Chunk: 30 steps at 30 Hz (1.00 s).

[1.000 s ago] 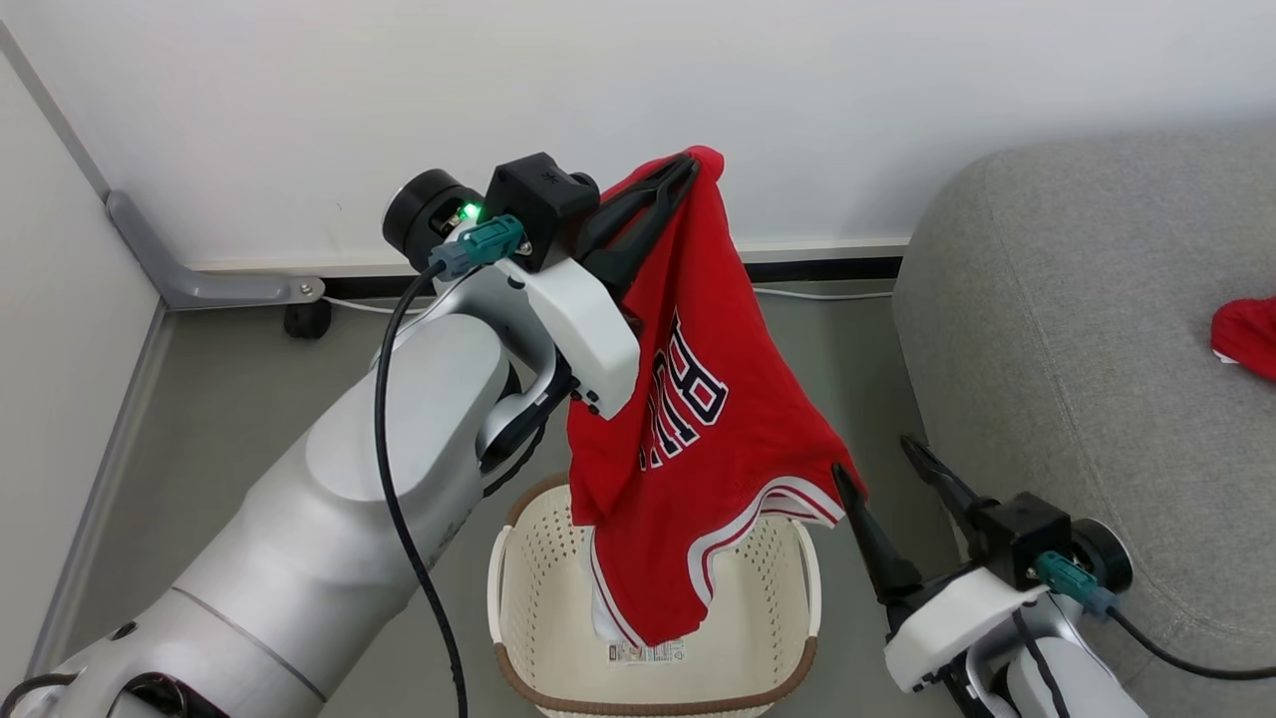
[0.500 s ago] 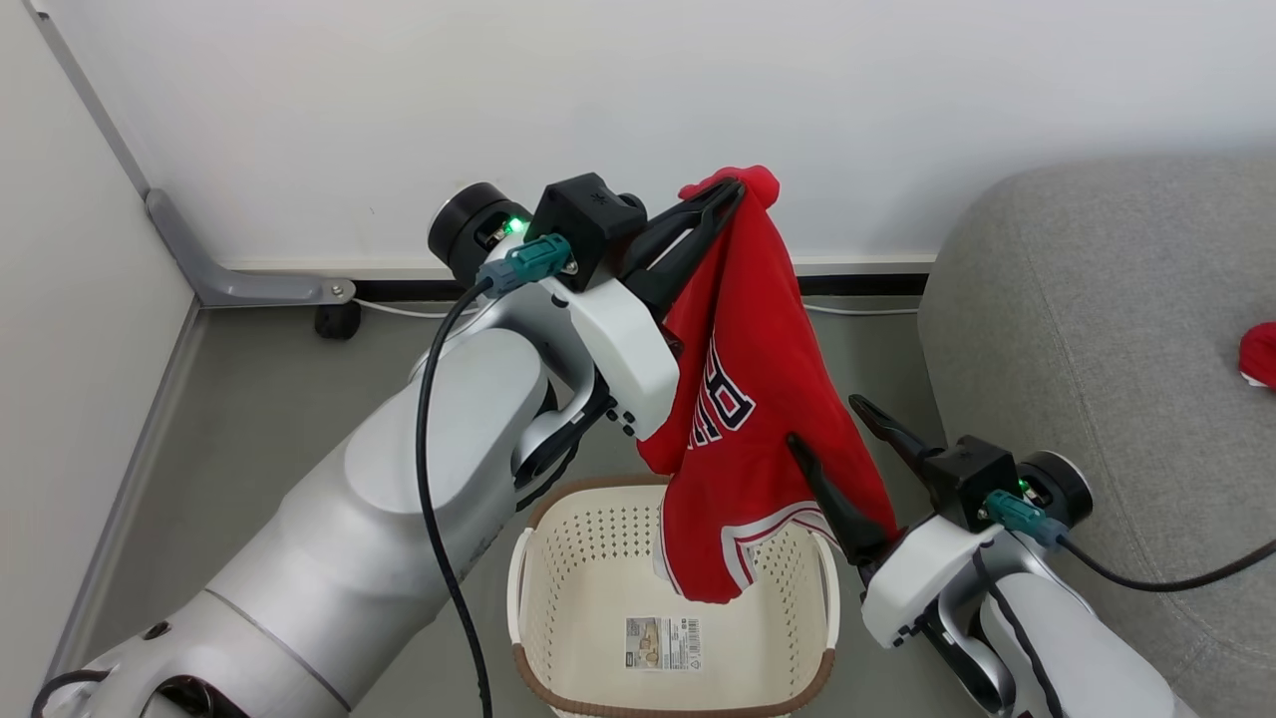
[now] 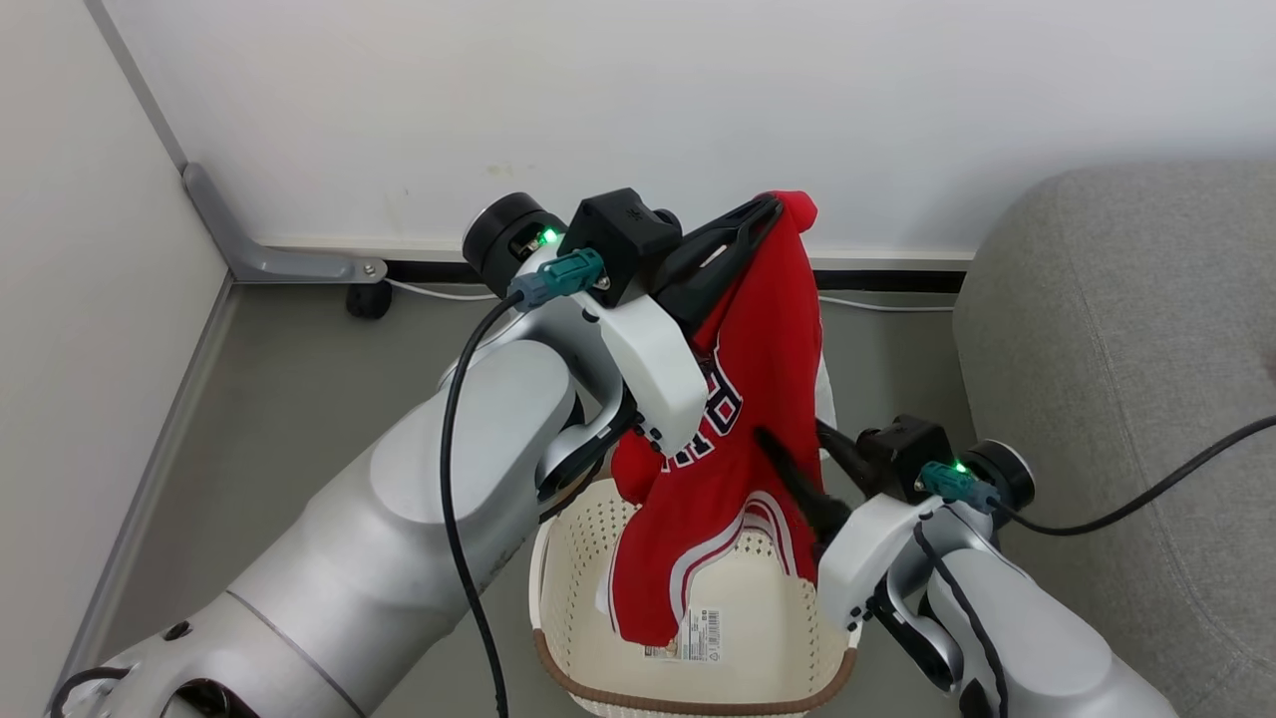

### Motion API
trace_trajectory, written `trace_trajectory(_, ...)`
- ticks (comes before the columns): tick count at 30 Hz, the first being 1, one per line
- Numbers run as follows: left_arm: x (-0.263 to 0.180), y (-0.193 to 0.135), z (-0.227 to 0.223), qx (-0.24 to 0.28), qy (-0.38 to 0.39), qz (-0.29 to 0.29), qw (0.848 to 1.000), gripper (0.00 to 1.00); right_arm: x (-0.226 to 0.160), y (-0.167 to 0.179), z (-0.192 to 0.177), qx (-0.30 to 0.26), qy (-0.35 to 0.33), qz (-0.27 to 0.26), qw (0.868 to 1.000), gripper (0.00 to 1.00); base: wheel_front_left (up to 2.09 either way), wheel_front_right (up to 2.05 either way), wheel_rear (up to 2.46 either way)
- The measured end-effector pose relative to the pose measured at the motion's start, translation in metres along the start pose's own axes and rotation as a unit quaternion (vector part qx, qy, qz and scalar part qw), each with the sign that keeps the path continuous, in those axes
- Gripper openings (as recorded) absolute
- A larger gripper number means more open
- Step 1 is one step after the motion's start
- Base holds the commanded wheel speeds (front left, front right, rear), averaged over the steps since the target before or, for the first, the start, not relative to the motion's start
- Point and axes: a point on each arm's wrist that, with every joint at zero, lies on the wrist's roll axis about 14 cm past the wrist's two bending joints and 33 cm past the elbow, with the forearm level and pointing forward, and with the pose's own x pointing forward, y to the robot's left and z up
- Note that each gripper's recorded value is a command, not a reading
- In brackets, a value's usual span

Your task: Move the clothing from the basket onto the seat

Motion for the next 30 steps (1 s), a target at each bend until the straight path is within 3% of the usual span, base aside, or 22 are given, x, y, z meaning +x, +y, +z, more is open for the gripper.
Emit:
trace_trajectory(7, 0.0, 0.002, -0.002, -0.013, -0.006, 0.003, 1.0, 0.0, 0.005, -0.003, 0.01, 0.015, -0.016, -0.002, 1.0, 0.0, 0.0, 0.0, 0.0)
trace_trajectory(8, 0.001, 0.002, -0.005, -0.016, -0.007, 0.003, 1.0, 0.6, 0.005, -0.006, 0.013, 0.016, -0.021, -0.006, 1.0, 0.0, 0.0, 0.0, 0.0)
trace_trajectory(9, 0.002, 0.003, -0.006, -0.017, -0.006, 0.003, 1.0, 1.0, 0.004, -0.008, 0.014, 0.017, -0.024, -0.008, 1.0, 0.0, 0.0, 0.0, 0.0)
trace_trajectory(22, 0.008, -0.002, -0.031, -0.04, 0.006, -0.003, 0.999, 1.0, -0.009, -0.045, 0.031, 0.018, -0.057, -0.057, 0.997, 0.0, 0.0, 0.0, 0.0)
trace_trajectory(30, 0.013, -0.017, -0.046, -0.058, 0.015, -0.019, 0.998, 1.0, -0.037, -0.073, 0.037, 0.014, -0.073, -0.107, 0.991, 0.0, 0.0, 0.0, 0.0)
